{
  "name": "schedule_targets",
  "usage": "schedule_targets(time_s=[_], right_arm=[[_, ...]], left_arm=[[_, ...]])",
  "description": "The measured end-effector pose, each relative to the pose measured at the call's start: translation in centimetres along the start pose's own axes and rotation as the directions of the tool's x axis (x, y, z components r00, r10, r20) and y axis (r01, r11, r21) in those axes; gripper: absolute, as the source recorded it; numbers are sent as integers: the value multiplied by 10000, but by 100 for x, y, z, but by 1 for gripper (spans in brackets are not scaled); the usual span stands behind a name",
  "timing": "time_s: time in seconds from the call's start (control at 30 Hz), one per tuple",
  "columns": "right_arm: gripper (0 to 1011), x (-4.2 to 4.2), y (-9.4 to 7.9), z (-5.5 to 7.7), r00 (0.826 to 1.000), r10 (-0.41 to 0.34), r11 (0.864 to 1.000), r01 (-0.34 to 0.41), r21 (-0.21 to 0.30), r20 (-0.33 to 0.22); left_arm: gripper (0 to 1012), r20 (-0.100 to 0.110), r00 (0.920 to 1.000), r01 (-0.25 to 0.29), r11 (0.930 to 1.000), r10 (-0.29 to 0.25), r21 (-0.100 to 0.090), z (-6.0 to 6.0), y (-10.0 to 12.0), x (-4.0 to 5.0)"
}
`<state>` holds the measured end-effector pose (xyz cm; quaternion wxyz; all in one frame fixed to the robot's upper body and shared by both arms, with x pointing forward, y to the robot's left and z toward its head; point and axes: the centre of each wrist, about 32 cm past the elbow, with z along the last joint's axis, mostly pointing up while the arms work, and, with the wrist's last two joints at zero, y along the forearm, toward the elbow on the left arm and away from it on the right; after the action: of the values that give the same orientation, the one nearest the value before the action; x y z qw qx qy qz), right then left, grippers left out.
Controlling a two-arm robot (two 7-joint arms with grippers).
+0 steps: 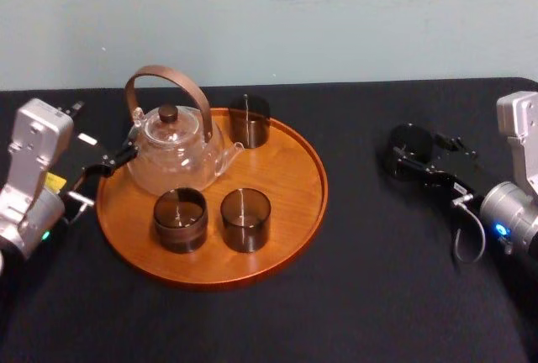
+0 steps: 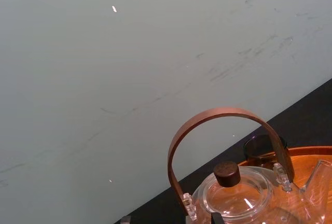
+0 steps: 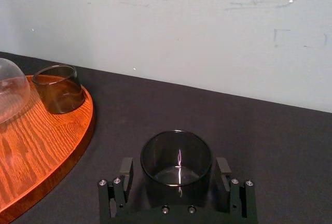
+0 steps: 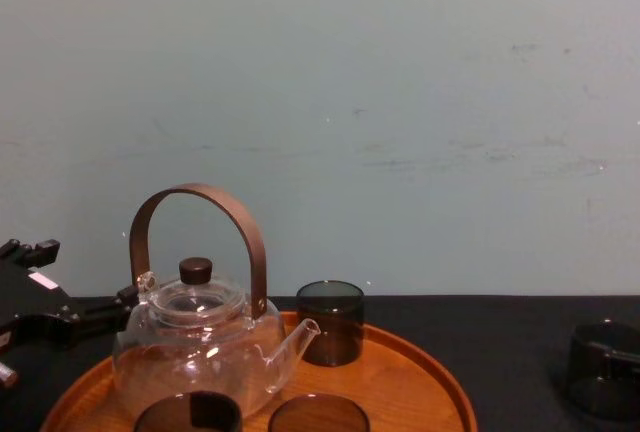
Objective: Pick up the glass from the table and place it on the tray.
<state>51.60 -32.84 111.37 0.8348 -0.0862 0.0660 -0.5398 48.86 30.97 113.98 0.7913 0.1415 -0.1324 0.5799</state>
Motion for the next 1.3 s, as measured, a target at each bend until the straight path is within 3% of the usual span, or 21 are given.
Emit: schedule_targets(time_s=[0.37,1.3], right_arm=[[1002,9,118,15,9999,126,9999,-125,-96,21],[1002,12,230,-7,9999,96,9991,-99,-418,-58]], left_arm=[[1001,0,10000,0,10000,0,0,0,0,0],[1001,1,10000,0,10000,0,-1,0,0,0]])
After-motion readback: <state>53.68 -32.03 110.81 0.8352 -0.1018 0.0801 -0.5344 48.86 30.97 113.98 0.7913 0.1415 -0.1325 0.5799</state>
